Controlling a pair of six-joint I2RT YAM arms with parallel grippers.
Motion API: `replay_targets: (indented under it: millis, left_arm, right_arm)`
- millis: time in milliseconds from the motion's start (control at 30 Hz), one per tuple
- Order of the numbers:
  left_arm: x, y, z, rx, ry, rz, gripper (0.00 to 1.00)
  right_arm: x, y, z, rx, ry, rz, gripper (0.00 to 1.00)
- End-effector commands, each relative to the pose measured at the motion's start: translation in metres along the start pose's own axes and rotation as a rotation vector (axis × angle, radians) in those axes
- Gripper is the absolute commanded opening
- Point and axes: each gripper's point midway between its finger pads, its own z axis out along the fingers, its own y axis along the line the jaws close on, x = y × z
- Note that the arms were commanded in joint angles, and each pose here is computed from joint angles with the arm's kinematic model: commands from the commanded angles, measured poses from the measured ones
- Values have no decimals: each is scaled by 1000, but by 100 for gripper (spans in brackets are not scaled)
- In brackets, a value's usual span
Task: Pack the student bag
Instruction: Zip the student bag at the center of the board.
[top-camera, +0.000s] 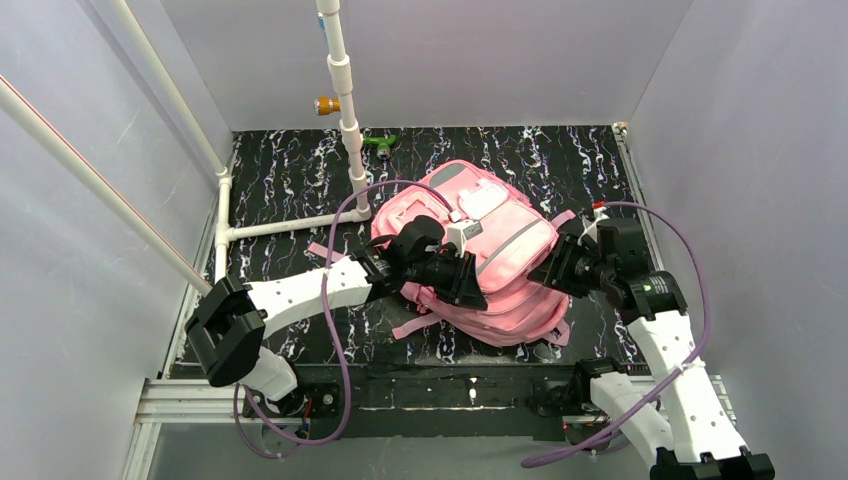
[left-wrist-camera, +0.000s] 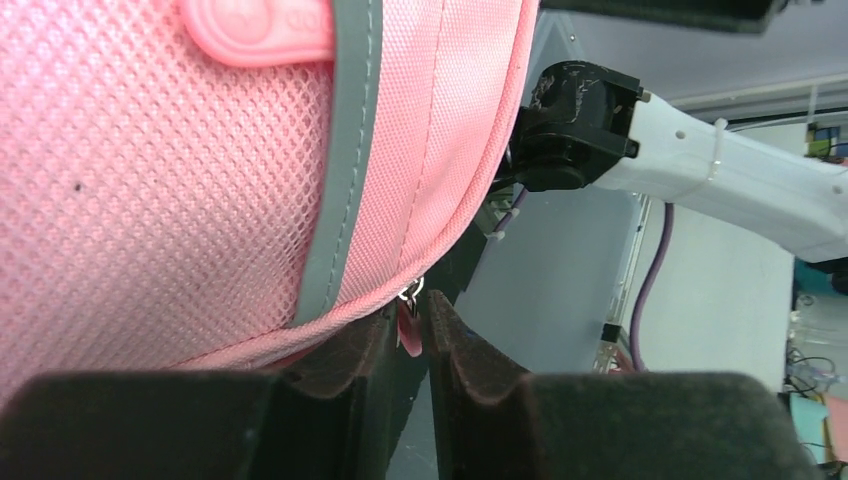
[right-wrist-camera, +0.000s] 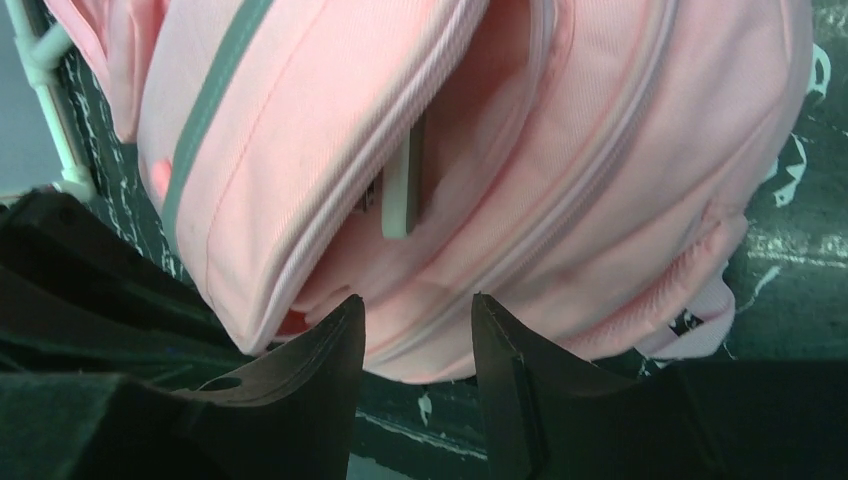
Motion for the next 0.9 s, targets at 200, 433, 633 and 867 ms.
replay_targets:
  millis: [200,433,633,867]
  left_arm:
    - [-11,-14,-15,54,-36,7,36]
    - [-5,-2,-38,29,-77,13,49]
    - [-13,19,-58,-48,-159,-39,56]
    - [-37,37,-67,-163,-255,-188,63]
  right_arm:
    - [35,39,-50,-230,148,-185,52]
    - [38,60,-57,-350,129,-117,55]
    - [27,55,-45,-298,116,-126,63]
    - [36,66,-12,-158,142,-263,66]
